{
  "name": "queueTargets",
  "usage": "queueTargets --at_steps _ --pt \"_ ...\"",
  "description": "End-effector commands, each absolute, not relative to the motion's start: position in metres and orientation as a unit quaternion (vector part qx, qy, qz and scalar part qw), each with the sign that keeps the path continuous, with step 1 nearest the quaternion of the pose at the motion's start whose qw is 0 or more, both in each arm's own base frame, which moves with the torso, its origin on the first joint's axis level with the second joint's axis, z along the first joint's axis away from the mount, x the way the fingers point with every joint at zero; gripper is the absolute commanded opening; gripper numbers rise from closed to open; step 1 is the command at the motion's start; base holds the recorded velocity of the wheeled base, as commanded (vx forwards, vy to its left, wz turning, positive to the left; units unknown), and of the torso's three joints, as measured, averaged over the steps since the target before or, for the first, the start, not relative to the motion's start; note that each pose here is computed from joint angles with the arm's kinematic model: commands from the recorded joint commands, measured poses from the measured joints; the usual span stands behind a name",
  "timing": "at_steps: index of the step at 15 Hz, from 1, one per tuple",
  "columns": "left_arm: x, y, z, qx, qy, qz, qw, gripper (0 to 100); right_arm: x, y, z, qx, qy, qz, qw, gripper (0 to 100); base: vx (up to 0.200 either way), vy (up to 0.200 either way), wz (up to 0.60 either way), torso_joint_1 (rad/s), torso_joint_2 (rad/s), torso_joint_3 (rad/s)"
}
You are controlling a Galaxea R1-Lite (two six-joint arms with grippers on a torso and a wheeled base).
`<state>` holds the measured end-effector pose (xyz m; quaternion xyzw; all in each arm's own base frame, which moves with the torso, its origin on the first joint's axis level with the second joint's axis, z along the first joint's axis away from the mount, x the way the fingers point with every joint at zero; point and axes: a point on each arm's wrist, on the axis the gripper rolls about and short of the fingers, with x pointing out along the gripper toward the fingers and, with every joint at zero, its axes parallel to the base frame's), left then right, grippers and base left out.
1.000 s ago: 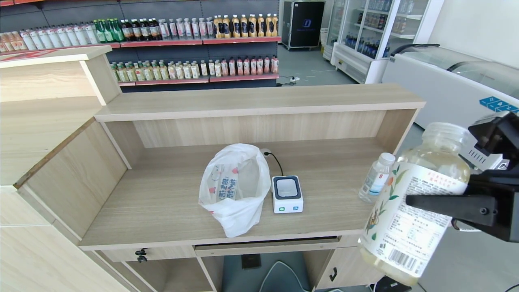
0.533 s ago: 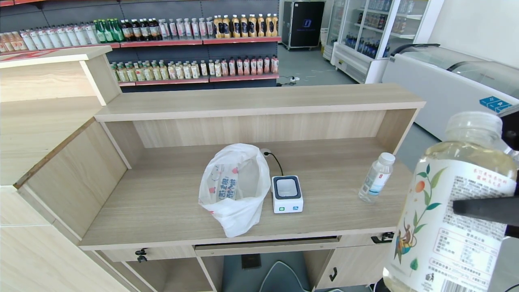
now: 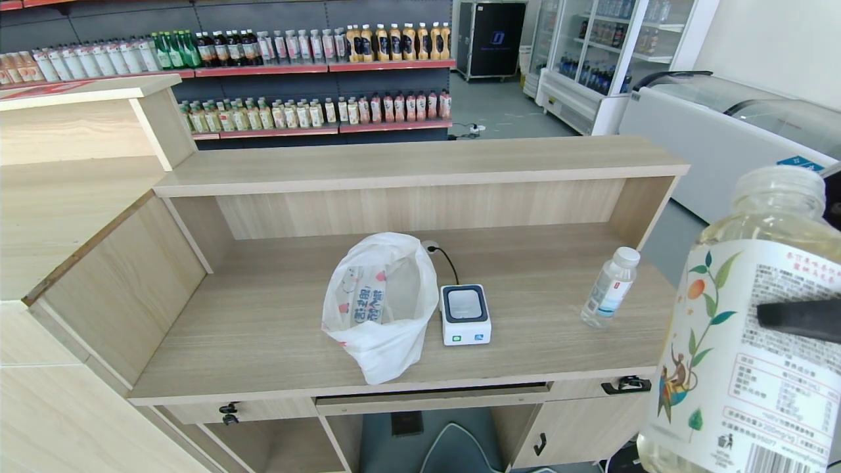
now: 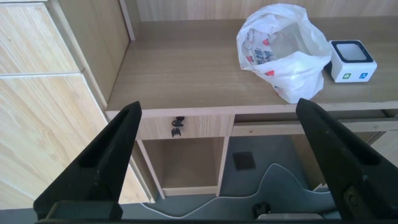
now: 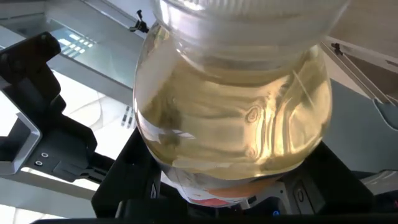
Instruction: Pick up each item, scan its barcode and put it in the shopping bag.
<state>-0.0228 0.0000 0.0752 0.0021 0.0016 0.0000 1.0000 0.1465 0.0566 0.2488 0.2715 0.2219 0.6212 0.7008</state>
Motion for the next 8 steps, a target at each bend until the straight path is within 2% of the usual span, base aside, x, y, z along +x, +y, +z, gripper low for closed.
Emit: queueTargets --at_steps 1,8 --pt "-0.0228 0.0000 0.0752 0.002 0.002 0.000 1.000 100 0.1479 0.0575 0.2474 0.273 0.226 0.621 0.699 0 0.000 0.000 0.00 0.000 0.00 0.000" --pt "-0.0228 0.0000 0.0752 0.002 0.002 0.000 1.000 100 0.1538 0.0579 0.2522 0.281 0.228 0.618 0.698 0 0.000 0.000 0.00 0.000 0.00 0.000"
